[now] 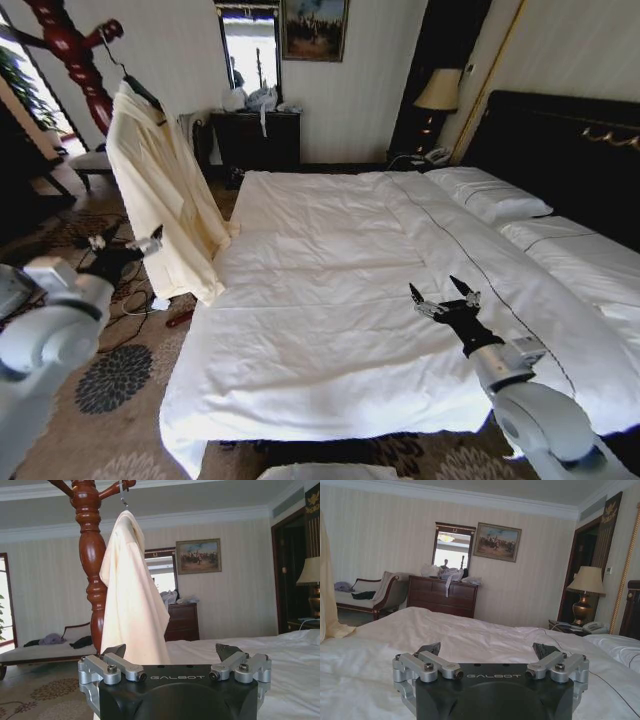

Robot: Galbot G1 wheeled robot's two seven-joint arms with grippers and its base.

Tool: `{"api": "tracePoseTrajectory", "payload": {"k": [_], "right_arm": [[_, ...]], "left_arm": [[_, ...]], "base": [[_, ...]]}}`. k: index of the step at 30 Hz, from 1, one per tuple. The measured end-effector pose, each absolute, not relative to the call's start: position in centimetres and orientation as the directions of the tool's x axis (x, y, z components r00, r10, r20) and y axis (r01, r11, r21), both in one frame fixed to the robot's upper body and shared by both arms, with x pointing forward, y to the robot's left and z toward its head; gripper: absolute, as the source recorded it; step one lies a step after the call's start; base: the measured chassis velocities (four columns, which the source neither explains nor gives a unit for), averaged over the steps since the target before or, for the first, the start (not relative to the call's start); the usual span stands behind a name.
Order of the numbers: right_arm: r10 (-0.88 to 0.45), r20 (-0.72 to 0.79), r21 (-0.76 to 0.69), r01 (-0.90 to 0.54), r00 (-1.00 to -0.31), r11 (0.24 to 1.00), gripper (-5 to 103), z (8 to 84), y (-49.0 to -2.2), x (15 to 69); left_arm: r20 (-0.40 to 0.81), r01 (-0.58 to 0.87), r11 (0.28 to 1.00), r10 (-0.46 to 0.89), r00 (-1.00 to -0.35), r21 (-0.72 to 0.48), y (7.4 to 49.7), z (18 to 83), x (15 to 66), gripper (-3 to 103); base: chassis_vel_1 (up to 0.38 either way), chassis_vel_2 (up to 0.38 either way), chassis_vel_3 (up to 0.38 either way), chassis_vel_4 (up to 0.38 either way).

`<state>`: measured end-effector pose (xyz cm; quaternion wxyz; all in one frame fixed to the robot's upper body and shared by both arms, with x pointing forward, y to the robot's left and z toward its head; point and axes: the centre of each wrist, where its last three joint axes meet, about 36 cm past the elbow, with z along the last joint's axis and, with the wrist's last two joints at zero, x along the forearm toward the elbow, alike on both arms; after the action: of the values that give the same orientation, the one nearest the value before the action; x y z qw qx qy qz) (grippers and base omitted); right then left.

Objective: Pick up the clothes from the bed and hang them on the clothes hanger.

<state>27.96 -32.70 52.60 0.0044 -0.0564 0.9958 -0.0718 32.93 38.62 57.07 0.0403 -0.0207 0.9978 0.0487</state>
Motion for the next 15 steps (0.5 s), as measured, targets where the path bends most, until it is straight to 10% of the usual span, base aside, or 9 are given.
{"api": "tracePoseTrajectory", "payload": {"k": [15], "right_arm": [[-0.113, -0.001, -0.143, -0.112, -0.994, 0.983, 100, 52.6, -32.7, 28.0]], "left_arm": [[-0.064, 0.009, 0.996, 0.015, -0.998, 0.088, 34.2, 48.3, 25.7, 100]], "base": [[0.000, 0.000, 0.000, 0.000]]}}
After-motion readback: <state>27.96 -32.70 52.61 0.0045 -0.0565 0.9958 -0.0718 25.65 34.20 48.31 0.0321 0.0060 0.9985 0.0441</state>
